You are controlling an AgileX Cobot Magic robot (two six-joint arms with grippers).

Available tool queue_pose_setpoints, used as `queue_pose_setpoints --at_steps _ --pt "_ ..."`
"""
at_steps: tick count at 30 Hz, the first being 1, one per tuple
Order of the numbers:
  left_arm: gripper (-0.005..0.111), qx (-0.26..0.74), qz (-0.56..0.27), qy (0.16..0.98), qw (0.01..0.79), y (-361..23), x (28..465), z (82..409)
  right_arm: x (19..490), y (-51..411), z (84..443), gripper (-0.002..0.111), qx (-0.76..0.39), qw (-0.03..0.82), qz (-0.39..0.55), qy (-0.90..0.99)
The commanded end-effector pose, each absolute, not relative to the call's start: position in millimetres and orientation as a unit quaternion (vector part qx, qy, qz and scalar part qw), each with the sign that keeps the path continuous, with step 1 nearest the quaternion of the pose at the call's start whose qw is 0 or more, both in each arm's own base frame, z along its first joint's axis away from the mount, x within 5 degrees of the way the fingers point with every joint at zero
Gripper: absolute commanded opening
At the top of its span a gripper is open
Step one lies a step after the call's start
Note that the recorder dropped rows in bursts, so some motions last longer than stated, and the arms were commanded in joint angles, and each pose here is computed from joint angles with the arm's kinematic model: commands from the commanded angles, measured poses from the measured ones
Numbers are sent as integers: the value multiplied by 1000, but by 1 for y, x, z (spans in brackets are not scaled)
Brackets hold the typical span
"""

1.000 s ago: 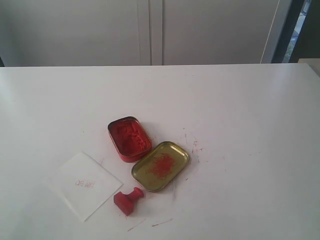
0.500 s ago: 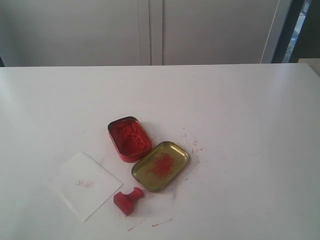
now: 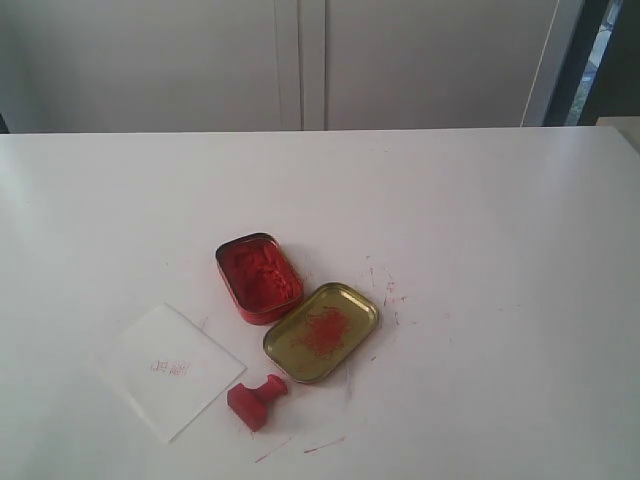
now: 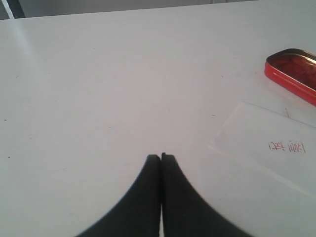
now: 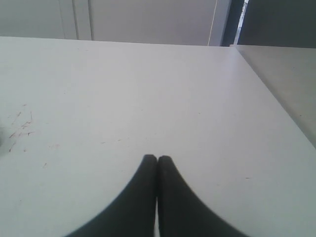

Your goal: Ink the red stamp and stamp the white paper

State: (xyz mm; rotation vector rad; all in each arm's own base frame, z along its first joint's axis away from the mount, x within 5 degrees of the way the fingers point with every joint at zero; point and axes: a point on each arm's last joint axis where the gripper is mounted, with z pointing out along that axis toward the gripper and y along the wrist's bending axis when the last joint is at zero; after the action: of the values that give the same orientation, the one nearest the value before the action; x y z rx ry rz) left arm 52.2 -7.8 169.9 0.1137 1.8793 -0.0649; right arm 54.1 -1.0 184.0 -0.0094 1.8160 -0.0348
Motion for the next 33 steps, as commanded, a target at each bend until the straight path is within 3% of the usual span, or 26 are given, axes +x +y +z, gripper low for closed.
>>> queue_pose_setpoints --at_steps 1,33 --pt "0 44 -30 807 588 -8 53 171 54 -1 184 0 -7 620 -16 785" --pt "0 44 -30 807 588 -8 53 171 54 4 184 0 -42 620 12 783"
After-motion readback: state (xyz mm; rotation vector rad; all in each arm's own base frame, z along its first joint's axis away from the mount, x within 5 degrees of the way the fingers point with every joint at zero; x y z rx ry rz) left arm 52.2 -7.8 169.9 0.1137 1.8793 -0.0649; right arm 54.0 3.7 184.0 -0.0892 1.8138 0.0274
